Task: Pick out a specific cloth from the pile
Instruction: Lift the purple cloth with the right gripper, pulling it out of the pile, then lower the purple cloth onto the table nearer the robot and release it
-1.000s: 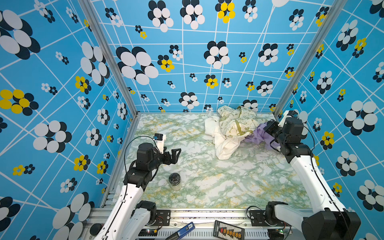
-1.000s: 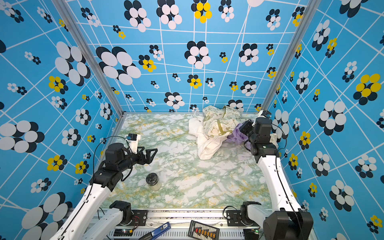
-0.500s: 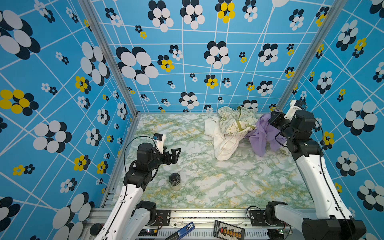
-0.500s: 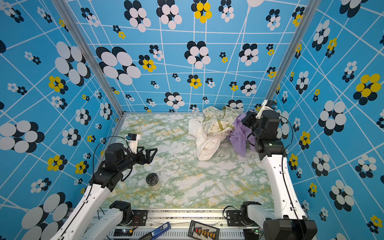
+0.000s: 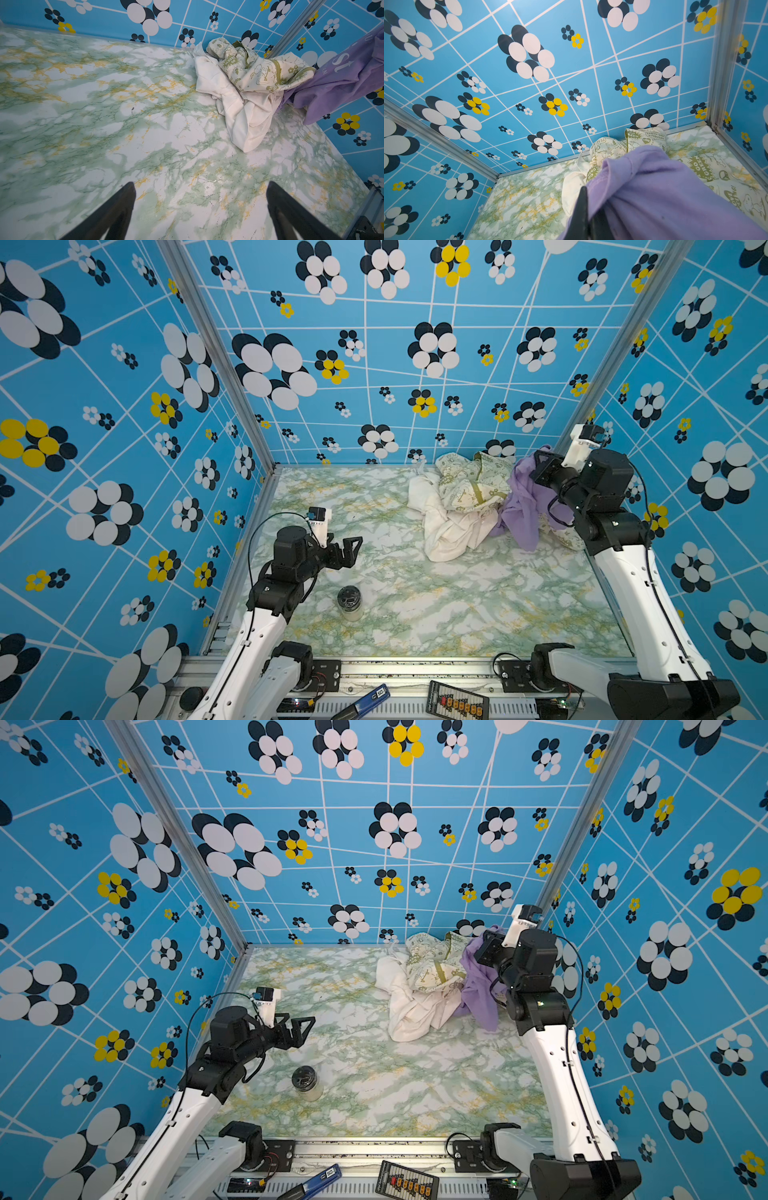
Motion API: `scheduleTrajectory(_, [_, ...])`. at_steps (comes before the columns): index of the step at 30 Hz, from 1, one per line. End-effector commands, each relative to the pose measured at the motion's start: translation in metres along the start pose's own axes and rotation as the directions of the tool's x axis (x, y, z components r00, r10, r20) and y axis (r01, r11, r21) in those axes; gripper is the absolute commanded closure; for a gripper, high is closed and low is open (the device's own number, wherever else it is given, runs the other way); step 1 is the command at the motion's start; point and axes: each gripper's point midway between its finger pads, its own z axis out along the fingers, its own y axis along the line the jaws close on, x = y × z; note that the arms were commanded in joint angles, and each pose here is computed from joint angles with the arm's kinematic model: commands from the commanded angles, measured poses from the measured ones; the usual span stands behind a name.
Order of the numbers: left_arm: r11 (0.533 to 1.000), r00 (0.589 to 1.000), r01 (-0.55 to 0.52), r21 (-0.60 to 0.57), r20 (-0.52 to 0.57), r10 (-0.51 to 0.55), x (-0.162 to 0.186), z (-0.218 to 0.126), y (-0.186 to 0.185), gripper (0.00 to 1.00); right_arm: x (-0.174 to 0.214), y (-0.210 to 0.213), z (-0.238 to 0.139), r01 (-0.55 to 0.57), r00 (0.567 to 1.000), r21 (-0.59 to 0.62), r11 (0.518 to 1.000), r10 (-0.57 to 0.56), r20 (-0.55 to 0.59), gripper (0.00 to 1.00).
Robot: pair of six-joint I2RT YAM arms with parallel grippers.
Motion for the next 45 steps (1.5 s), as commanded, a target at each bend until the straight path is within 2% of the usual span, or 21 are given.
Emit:
scheduleTrajectory(1, [1.0, 0.999, -0.018, 0.017, 0.051, 0.017, -0.014, -0.004, -0.007, 0.01, 0.013, 0.009, 0.004, 0.096, 0.994, -0.028, 0.995, -0.097, -0.053, 1.0])
scheduleTrajectory(9, [0.999, 0.998, -0.019, 0.036, 0.056, 0.017, -0.016, -0.004, -0.011, 0.01, 0.096, -0.008, 0.021, 0.191, 0.931, 0.002, 0.982, -0.18, -0.318, 1.0])
scheduleTrajectory(14, [0.997, 0.997, -0.033, 0.069, 0.066, 0.028, -0.018, -0.004, -0.019, 0.01, 0.111, -0.016, 0.021, 0.192, 0.922, 0.023, 0.981, -0.172, -0.347, 1.0])
scheduleTrajectory(20, [0.995, 0.996, -0.05, 0.091, 0.079, 0.043, -0.021, -0.004, -0.026, 0.01, 0.074, -0.018, 0.013, 0.208, 0.952, 0.095, 0.973, -0.18, -0.247, 1.0])
scheduleTrajectory(26, [0.994, 0.995, -0.057, 0.096, 0.085, 0.049, -0.021, -0.007, -0.028, 0.01, 0.005, 0.003, -0.008, 0.194, 0.98, 0.091, 0.977, -0.189, -0.055, 1.0])
scheduleTrajectory(31, [0.994, 0.995, -0.059, 0.095, 0.087, 0.05, -0.02, -0.008, -0.029, 0.01, -0.052, 0.028, -0.037, 0.187, 0.976, 0.049, 0.981, -0.192, 0.105, 1.0])
scheduleTrajectory(36, [0.994, 0.994, -0.061, 0.094, 0.091, 0.053, -0.021, -0.008, -0.029, 0.01, -0.099, 0.049, -0.068, 0.194, 0.953, 0.012, 0.981, -0.192, 0.235, 1.0])
scheduleTrajectory(41, [0.994, 0.994, -0.063, 0.095, 0.094, 0.054, -0.022, -0.008, -0.029, 0.01, -0.104, 0.068, -0.072, 0.195, 0.955, -0.081, 0.977, -0.171, 0.241, 1.0])
scheduleTrajectory(45, [0.993, 0.994, -0.064, 0.096, 0.097, 0.055, -0.023, -0.009, -0.03, 0.01, -0.07, 0.077, -0.052, 0.239, 0.966, -0.134, 0.962, -0.221, 0.135, 1.0])
